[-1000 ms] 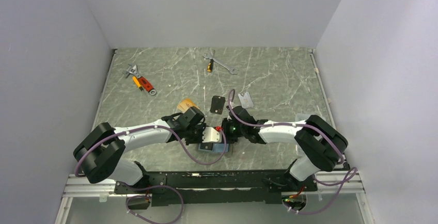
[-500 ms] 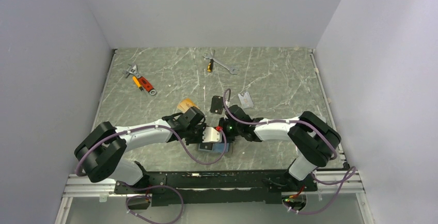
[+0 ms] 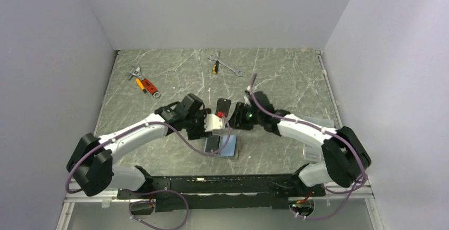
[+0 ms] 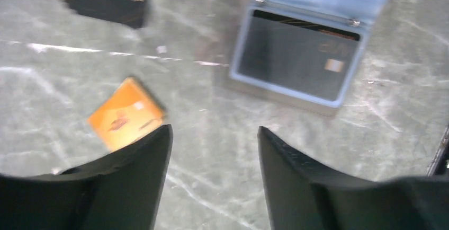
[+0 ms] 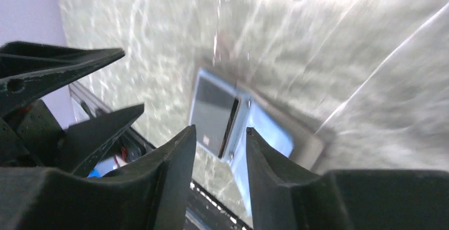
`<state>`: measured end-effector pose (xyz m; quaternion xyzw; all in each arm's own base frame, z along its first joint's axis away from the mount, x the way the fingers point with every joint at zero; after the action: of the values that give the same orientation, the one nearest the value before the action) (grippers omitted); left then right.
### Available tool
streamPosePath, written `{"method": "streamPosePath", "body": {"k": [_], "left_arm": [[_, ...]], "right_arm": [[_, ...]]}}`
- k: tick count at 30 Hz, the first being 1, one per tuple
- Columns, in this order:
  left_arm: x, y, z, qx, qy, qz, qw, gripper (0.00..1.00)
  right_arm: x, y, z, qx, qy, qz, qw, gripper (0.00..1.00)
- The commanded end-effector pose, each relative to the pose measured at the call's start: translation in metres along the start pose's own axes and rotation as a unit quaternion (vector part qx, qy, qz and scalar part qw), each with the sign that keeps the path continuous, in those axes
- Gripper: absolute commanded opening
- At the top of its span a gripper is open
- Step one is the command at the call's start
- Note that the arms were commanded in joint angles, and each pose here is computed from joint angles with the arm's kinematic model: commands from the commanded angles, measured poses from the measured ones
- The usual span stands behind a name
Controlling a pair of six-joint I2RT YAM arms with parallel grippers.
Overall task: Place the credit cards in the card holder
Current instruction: Insert the credit card into the card holder, then move the credit card to the center of the board.
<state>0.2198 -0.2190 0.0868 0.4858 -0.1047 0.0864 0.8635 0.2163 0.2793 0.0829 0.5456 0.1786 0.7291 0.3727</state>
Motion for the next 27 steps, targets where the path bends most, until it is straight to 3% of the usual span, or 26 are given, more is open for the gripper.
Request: {"method": "streamPosePath", "body": {"k": [1,2,3,11,16,23,27], "left_arm": [[0.038,0.048,0.018,-0.023,0.021,0.045,0.999,0.87],[0.045,0.054,0.020,-0.024,0.027,0.052,0.998,0.96],[0.052,0.059,0.024,-0.027,0.033,0.057,0.997,0.98],[0.108,0.048,0.084,-0.082,0.090,0.056,0.991,0.99],[0.142,0.008,0.108,-0.097,0.126,0.050,0.986,0.99],[0.188,-0.042,0.126,-0.101,0.137,0.063,0.983,0.99],[0.199,-0.068,0.127,-0.103,0.137,0.059,0.983,0.99]], "right_arm": [[0.009,0.040,0.069,-0.078,0.043,-0.004,0.996,0.48],[0.005,0.047,0.084,-0.095,0.044,-0.009,0.994,0.51],[0.001,0.054,0.100,-0.111,0.047,-0.015,0.993,0.56],[-0.079,0.069,0.193,-0.188,0.005,-0.067,0.980,0.76],[-0.123,0.065,0.218,-0.216,-0.070,-0.042,0.973,0.99],[-0.159,0.057,0.230,-0.217,-0.086,-0.081,0.969,0.99],[-0.174,0.044,0.237,-0.208,-0.087,-0.096,0.970,0.94]]}}
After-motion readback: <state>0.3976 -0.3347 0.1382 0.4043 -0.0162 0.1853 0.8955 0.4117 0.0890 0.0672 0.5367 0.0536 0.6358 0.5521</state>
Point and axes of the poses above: each gripper's point midway between its finger pads, its own y axis back along the fingers, its own x axis along the line the jaws close on, z = x × y, the point moved 1 cm from there along y, back along the fingers
